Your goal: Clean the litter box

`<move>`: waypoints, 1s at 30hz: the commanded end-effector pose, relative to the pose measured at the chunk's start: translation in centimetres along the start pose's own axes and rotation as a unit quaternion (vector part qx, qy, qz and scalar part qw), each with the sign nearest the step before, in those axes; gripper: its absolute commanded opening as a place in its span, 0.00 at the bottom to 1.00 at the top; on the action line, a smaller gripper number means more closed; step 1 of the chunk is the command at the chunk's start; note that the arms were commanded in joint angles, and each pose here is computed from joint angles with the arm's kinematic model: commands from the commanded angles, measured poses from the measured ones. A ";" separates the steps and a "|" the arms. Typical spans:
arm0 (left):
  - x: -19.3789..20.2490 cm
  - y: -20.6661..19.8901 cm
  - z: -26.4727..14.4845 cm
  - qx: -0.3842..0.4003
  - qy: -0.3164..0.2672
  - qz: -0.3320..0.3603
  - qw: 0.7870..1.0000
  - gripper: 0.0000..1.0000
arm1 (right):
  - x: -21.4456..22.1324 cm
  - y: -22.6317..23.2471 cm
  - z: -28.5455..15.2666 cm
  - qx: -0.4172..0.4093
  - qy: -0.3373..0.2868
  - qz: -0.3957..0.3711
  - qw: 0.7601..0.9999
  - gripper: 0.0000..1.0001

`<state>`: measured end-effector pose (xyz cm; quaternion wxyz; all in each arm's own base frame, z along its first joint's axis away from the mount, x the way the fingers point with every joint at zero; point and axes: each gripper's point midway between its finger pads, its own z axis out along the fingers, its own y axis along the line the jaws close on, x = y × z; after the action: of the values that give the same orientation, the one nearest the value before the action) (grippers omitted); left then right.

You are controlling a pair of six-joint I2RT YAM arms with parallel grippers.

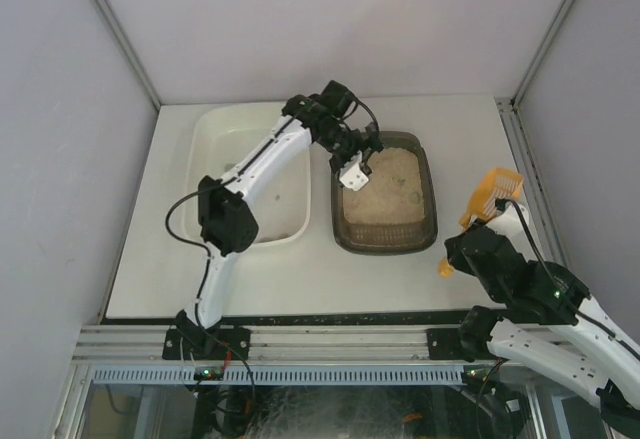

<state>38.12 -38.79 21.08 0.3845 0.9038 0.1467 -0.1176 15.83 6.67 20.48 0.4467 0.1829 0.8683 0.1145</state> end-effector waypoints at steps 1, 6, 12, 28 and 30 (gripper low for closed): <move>-1.3 3.8 2.1 -0.024 -0.006 0.084 0.996 0.96 | 0.3 -0.3 0.4 0.003 -0.006 0.029 1.000 0.00; -1.9 5.2 6.3 -0.040 -0.020 0.102 0.994 0.95 | 1.1 -0.8 0.9 0.004 0.000 0.035 0.999 0.00; -2.7 6.7 9.5 -0.060 -0.032 0.106 0.992 0.96 | 1.3 -1.6 0.8 0.000 -0.008 0.054 0.999 0.00; -0.3 9.8 14.7 -0.150 -0.037 0.039 0.987 0.94 | 0.9 -1.9 -0.5 -0.042 -0.024 0.105 0.993 0.00; -0.1 9.8 15.0 -0.152 -0.039 0.039 0.987 0.94 | 0.7 -2.1 -0.7 -0.047 -0.029 0.115 0.992 0.00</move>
<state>39.35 -54.49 13.19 0.4709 0.8656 0.1234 -0.1169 14.21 5.15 18.48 0.4496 0.2411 0.8424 0.1735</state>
